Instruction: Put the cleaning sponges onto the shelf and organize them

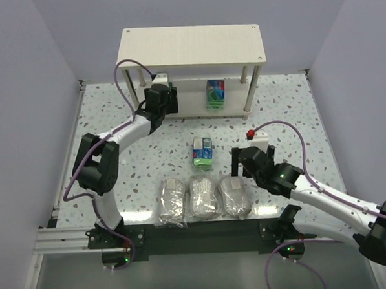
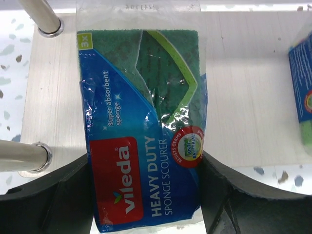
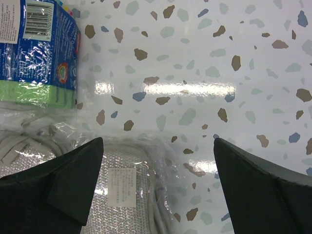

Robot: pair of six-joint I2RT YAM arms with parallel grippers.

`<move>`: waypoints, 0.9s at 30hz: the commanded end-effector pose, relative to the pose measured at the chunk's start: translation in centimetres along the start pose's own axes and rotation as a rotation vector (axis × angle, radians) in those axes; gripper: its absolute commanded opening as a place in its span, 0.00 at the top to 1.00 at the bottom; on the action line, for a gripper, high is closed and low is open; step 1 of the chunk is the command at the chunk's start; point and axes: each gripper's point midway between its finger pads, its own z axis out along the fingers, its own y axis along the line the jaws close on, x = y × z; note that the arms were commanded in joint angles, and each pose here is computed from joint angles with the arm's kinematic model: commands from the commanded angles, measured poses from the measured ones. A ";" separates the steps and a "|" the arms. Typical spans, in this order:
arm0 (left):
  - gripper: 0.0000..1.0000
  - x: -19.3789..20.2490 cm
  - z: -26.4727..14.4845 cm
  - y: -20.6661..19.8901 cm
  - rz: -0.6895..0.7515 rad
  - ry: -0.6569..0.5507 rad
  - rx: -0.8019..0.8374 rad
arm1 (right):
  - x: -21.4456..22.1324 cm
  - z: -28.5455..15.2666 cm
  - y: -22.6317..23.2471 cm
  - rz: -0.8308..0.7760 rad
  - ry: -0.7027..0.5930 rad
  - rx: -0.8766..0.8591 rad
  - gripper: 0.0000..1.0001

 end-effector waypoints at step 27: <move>0.00 -3.5 -4.3 4.5 -0.203 -0.154 -0.094 | 0.8 1.0 0.3 0.007 0.004 0.004 0.01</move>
